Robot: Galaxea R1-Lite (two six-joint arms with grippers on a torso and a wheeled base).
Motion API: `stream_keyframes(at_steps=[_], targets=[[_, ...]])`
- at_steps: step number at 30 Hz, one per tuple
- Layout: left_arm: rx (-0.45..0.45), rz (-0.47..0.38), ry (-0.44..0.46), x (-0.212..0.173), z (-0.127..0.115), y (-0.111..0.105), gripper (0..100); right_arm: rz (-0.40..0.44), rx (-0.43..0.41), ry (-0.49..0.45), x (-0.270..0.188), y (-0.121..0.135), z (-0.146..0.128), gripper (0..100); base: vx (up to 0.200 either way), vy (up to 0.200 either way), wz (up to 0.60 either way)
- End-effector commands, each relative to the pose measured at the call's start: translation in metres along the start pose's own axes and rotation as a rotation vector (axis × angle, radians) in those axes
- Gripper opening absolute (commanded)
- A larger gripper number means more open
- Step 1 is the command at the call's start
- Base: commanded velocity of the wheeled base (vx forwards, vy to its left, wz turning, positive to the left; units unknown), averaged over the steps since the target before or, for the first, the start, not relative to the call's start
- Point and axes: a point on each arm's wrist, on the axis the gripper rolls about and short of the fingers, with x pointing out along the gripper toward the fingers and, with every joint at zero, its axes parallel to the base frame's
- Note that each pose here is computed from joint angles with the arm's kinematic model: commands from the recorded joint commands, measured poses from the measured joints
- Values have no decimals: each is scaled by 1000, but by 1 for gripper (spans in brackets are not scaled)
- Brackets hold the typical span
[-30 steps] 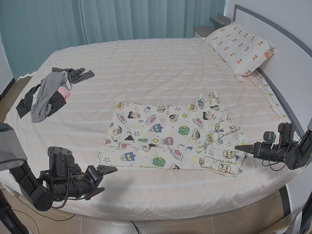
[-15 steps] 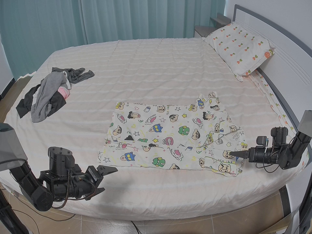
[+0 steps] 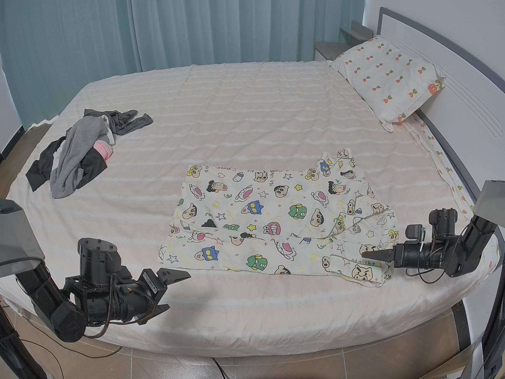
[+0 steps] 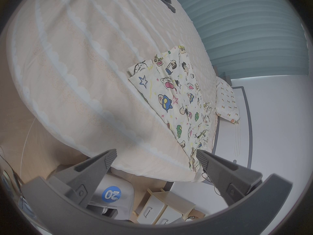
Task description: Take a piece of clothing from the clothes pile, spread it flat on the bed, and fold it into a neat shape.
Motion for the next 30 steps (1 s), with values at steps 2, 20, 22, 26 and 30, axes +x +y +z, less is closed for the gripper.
stream_keyframes(at_steps=[2, 20, 22, 26, 30], targets=[[-1, 2, 1, 0, 0, 0, 100, 5, 6, 16, 4, -1, -4, 100, 0, 0, 0], [0, 1, -1, 0, 0, 0, 100, -11, -42, -33, -5, -3, 1, 0, 0, 0, 0], [0, 0, -2, 0, 0, 0, 100, -13, -55, -47, -5, -3, 2, 0, 0, 0, 0], [0, 0, -2, 0, 0, 0, 100, -11, -78, -71, -7, 0, 8, 0, 0, 0, 0], [0, 0, -2, 0, 0, 0, 100, -18, -97, -95, -6, -1, 16, 0, 0, 0, 0]])
